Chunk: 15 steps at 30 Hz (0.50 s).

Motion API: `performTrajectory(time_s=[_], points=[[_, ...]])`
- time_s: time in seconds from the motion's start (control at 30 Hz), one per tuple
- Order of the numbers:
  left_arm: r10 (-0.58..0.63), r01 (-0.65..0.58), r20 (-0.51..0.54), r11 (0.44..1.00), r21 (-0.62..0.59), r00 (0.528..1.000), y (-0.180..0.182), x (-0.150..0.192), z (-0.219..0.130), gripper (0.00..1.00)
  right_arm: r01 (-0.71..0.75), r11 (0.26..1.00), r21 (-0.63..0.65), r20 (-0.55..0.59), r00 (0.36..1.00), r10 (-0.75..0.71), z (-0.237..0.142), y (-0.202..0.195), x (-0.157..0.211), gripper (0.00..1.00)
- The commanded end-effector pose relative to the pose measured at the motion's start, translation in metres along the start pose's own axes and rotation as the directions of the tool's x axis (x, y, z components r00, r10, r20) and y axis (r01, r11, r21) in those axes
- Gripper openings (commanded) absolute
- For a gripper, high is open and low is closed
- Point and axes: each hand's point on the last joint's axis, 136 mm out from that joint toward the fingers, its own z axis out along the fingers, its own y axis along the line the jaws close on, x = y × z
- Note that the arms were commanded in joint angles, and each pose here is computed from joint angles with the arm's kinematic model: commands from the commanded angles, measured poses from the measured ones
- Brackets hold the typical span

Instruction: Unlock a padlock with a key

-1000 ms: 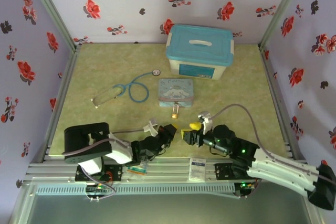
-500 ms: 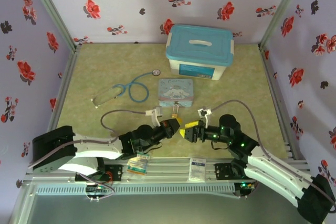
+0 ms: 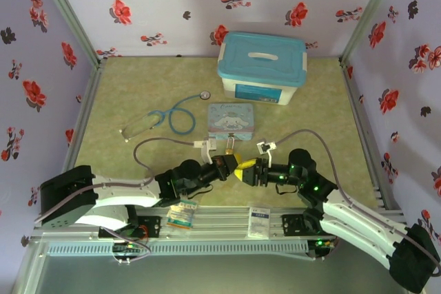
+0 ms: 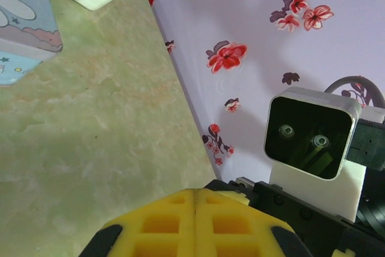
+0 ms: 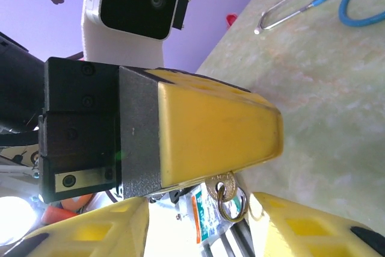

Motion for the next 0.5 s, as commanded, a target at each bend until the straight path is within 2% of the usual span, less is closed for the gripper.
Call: performTrajectory(time_s=[0.0, 0.2, 0.3, 0.4, 0.47], points=[[0.020, -0.017, -0.032, 0.997, 0.077, 0.999, -0.027, 0.002, 0.005, 0.00, 0.040, 0.999, -0.018, 0.037, 0.999, -0.039, 0.000, 0.005, -0.009, 0.44], [0.009, -0.005, -0.044, 0.997, 0.079, 0.999, -0.026, 0.006, 0.007, 0.00, 0.059, 0.998, 0.018, 0.069, 0.996, -0.060, 0.000, -0.002, -0.013, 0.28], [0.002, 0.001, -0.053, 0.998, 0.066, 0.999, -0.022, 0.009, 0.008, 0.00, 0.061, 0.998, 0.032, 0.085, 0.994, -0.064, -0.001, -0.005, -0.013, 0.09], [0.002, 0.001, -0.057, 0.998, 0.055, 0.998, -0.019, 0.010, 0.009, 0.00, 0.057, 0.997, 0.049, 0.093, 0.994, -0.062, -0.002, -0.009, -0.012, 0.06], [0.001, 0.002, -0.053, 0.998, 0.056, 0.999, -0.019, 0.009, 0.008, 0.04, 0.054, 0.997, 0.062, 0.094, 0.994, -0.060, -0.003, -0.012, -0.011, 0.05]])
